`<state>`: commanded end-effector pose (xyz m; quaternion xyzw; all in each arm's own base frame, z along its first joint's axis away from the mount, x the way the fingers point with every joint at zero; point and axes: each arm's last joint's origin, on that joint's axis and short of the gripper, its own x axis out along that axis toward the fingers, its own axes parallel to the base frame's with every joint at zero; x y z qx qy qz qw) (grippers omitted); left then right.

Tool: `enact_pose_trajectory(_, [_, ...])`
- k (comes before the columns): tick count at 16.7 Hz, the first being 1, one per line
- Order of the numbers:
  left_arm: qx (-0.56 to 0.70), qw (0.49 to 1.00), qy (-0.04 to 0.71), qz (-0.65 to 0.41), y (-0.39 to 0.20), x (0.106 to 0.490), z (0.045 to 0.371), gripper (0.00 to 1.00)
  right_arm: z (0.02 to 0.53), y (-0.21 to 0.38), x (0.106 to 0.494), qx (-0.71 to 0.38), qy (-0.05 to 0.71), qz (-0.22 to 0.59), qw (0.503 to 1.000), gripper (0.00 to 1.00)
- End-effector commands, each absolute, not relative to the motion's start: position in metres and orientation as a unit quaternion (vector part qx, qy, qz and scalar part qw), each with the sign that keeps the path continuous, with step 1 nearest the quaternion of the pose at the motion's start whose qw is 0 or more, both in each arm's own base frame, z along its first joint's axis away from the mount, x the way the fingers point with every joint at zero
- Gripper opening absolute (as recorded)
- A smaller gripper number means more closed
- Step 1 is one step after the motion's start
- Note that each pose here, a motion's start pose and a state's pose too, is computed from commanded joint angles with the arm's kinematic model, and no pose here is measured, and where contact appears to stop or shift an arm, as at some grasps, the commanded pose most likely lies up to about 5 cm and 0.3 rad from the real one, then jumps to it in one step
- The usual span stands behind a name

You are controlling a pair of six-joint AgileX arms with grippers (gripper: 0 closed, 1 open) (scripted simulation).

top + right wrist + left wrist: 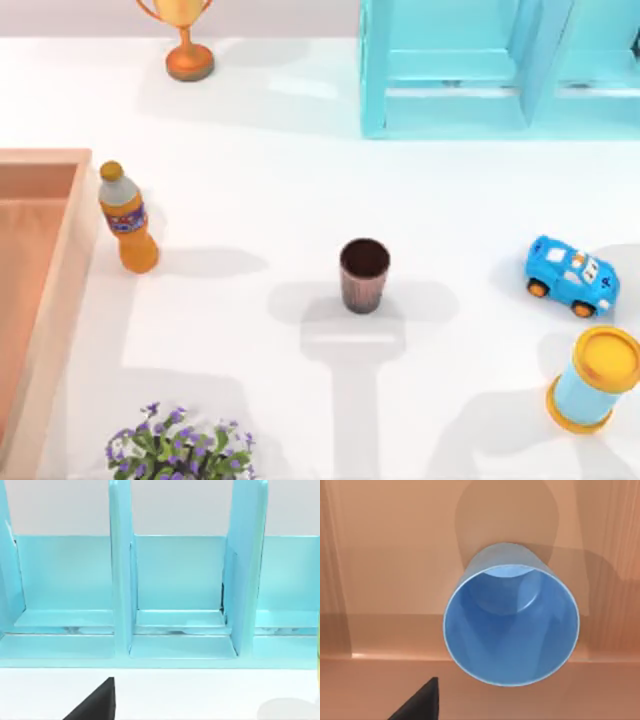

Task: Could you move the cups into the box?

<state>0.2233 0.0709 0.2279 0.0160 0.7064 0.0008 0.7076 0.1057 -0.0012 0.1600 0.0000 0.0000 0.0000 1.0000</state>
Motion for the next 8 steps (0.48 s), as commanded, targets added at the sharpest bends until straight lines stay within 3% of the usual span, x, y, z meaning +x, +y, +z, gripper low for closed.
enact_pose_trajectory(8, [0.016,0.711,0.703,0.0,0.071,0.224,0.297,1.0,0.16,-0.001,0.106,0.0,0.0,0.0,1.0,1.0])
